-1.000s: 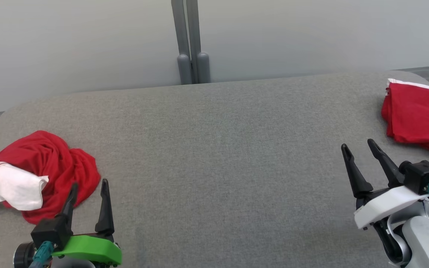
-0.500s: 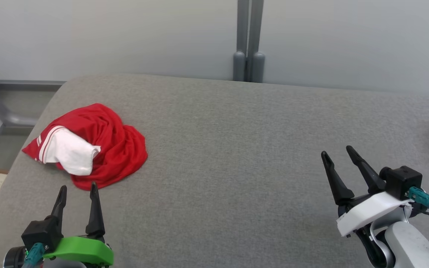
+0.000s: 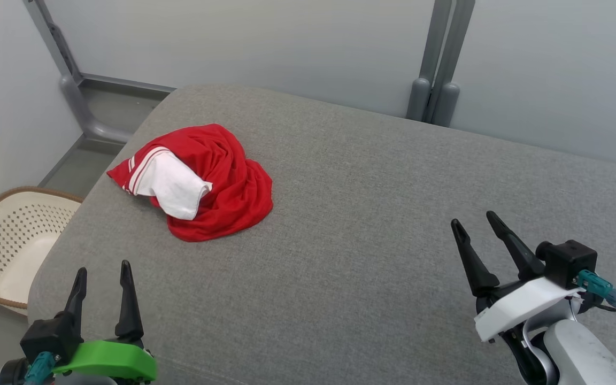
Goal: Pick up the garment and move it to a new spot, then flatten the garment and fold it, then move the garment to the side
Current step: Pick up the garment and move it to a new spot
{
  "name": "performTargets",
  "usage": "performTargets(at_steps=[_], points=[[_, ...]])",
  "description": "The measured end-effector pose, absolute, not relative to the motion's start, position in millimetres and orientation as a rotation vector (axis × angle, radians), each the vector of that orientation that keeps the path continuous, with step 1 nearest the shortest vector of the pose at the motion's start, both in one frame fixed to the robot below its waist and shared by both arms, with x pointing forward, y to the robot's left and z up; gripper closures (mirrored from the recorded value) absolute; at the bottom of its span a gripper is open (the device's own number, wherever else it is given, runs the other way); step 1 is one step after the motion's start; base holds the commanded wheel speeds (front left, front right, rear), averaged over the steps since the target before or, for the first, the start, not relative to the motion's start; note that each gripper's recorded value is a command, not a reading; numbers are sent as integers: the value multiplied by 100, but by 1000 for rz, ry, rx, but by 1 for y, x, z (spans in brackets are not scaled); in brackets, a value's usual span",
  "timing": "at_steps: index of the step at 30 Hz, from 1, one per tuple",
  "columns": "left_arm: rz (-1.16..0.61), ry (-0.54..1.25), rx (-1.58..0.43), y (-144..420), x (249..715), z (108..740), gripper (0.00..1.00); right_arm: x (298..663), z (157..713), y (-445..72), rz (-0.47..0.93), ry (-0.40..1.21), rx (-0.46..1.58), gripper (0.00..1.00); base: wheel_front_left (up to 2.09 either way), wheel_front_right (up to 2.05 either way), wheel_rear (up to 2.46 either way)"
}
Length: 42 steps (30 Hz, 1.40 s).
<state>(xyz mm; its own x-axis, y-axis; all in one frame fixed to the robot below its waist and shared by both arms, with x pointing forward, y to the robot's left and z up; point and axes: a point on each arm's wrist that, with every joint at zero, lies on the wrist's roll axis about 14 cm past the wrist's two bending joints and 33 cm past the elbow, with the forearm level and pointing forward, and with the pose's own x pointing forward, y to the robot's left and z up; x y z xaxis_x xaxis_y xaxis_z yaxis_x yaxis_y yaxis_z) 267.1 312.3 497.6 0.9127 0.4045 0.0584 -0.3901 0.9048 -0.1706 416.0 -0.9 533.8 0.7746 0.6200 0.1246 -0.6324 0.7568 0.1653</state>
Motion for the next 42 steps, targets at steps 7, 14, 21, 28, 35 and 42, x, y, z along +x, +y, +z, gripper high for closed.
performTargets(at_steps=[7,14,21,28,35,42], points=[[409,-61,-192,317,275,498,0,421,547,-5,672,-114,212,0,0,0,0],[313,9,-156,337,332,537,0,427,586,-9,681,-258,221,0,0,0,0],[286,196,-204,366,380,534,0,433,610,-27,659,-358,200,0,0,0,0],[236,406,-304,352,427,482,0,443,603,-59,584,-354,182,0,0,0,0],[232,642,-387,331,444,405,0,447,585,-83,513,-306,189,0,0,0,0],[229,792,-416,310,452,354,100,450,573,-106,448,-272,170,0,0,0,0]])
